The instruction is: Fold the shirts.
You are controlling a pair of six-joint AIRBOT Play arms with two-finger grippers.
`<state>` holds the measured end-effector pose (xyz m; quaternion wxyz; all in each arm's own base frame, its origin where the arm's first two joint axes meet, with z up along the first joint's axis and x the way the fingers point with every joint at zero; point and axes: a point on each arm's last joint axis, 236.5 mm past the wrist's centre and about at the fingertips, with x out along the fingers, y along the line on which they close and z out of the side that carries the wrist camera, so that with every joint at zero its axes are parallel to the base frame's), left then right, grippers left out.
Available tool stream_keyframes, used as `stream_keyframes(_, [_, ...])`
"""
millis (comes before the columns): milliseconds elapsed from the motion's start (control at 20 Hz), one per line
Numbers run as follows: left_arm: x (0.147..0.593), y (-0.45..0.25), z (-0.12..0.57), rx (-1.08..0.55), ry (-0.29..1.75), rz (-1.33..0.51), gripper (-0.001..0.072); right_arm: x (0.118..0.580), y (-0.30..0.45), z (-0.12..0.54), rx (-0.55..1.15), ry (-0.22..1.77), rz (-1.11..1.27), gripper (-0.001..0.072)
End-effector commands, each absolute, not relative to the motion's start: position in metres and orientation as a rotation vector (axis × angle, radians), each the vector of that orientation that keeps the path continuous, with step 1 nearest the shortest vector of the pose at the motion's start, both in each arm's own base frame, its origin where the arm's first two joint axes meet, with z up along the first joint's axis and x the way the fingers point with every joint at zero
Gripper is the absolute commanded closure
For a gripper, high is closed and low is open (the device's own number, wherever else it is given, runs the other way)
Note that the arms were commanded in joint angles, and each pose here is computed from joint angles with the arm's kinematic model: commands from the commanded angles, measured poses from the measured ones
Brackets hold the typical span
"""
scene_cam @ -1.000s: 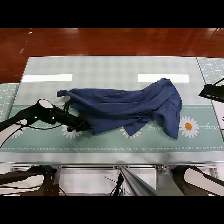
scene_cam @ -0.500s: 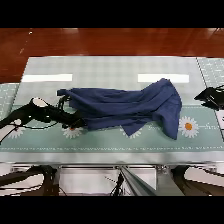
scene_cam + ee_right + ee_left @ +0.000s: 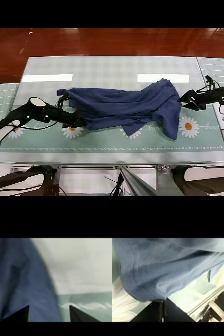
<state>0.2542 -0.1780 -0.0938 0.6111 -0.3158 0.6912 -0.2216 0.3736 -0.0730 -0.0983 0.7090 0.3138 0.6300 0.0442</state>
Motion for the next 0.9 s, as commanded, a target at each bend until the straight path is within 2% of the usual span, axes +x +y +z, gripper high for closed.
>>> stream_keyframes(0, [0.256,-0.178,-0.093,-0.732,1.589,-0.509,0.0688,0.387,-0.051,-0.124,0.644,1.414,0.118,0.0338])
stream_keyframes(50, [0.258,-0.179,-0.092,-0.740,1.582,-0.509,0.0687,0.391,-0.046,-0.123,0.619,1.408,0.133,0.0592])
stream_keyframes(100, [0.262,-0.179,-0.089,-0.740,1.573,-0.515,0.0688,0.396,-0.045,-0.116,0.615,1.394,0.146,0.0689])
stream_keyframes(250, [0.290,-0.185,-0.052,-0.728,1.492,-0.590,0.0689,0.425,-0.050,-0.057,0.585,1.262,0.213,0.0690])
stream_keyframes(350, [0.326,-0.192,0.005,-0.701,1.328,-0.666,0.0690,0.460,-0.056,0.027,0.584,1.031,0.232,0.0690])
stream_keyframes(450, [0.359,-0.194,0.095,-0.610,1.083,-0.739,0.0690,0.479,-0.051,0.134,0.511,0.766,0.289,0.0691])
stream_keyframes(550, [0.372,-0.188,0.224,-0.482,0.755,-0.792,0.0689,0.475,-0.032,0.258,0.395,0.470,0.373,0.0690])
stream_keyframes(700, [0.334,-0.160,0.433,-0.319,0.188,-0.758,0.0688,0.422,-0.011,0.429,0.257,0.052,0.371,0.0691])
stream_keyframes(800, [0.270,-0.138,0.543,-0.234,-0.148,-0.694,0.0689,0.368,-0.003,0.513,0.163,-0.164,0.302,0.0691])
stream_keyframes(850, [0.238,-0.132,0.575,-0.184,-0.251,-0.664,0.0689,0.338,0.001,0.546,0.137,-0.250,0.266,0.0691])
